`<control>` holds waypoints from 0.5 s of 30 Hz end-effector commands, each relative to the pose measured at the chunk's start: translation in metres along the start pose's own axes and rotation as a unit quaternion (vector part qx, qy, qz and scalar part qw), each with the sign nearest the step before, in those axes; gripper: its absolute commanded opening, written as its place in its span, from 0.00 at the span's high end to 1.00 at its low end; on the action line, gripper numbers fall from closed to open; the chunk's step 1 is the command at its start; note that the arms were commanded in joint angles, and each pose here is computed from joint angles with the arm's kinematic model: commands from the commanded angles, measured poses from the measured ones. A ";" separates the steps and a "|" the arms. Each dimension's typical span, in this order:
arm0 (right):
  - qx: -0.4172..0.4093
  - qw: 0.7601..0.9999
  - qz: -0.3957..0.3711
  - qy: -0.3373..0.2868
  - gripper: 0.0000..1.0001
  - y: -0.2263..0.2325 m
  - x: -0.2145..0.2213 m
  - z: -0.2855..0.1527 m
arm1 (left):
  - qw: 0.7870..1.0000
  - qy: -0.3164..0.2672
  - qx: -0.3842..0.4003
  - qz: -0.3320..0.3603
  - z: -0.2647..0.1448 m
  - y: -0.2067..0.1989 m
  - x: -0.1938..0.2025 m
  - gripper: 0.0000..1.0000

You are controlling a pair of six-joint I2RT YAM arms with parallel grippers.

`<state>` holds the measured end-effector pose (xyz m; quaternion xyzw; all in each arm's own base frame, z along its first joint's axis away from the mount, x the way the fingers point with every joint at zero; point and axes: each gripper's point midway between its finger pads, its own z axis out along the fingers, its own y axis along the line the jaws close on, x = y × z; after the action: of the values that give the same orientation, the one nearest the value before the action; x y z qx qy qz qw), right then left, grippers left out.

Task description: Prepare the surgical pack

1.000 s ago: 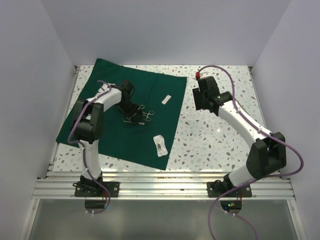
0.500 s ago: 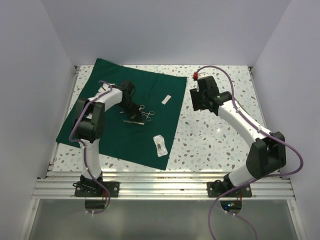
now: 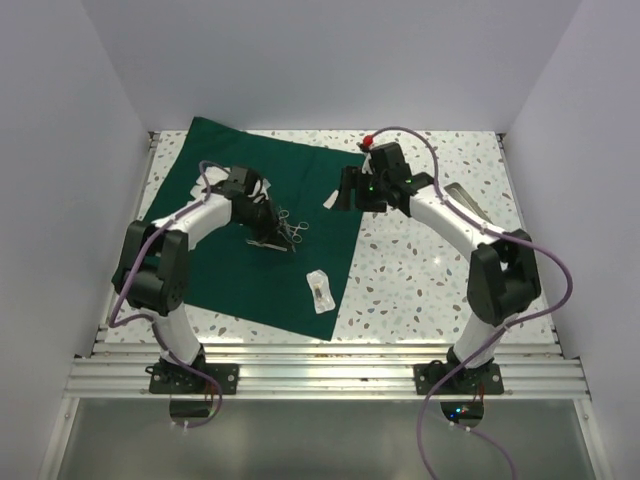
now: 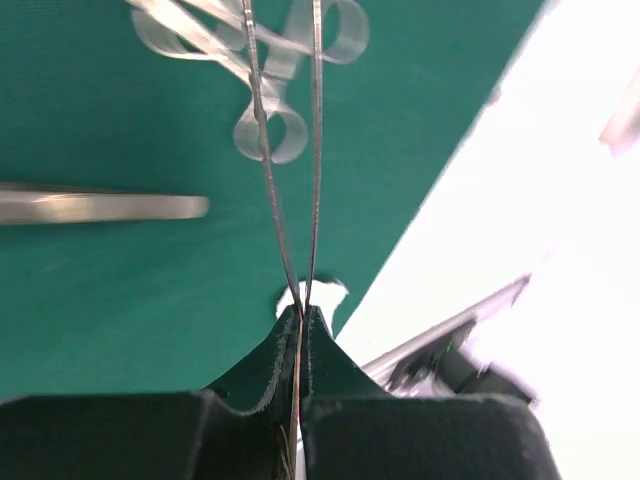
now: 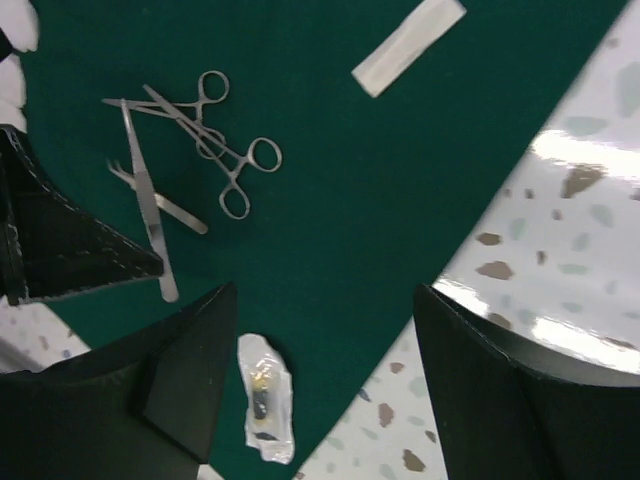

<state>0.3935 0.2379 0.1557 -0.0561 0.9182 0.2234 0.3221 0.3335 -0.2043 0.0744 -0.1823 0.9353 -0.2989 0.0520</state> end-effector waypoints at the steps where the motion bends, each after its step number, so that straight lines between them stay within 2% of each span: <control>1: -0.110 0.990 0.090 -0.004 0.23 0.060 -0.014 0.015 | 0.981 -0.002 0.126 0.150 -0.013 -0.046 0.011 1.00; 6: -0.141 0.986 0.088 0.013 0.21 0.094 -0.006 0.029 | 0.969 -0.004 0.164 0.185 -0.018 -0.060 0.017 1.00; 15: -0.146 0.985 0.089 0.037 0.25 0.105 0.015 0.043 | 0.956 -0.002 0.199 0.215 -0.027 -0.079 0.025 1.00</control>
<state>0.3687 0.3389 0.1389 -0.0310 0.9042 0.3518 0.2404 0.3278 -0.2474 0.1122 -0.0157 0.8978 -0.4259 0.1108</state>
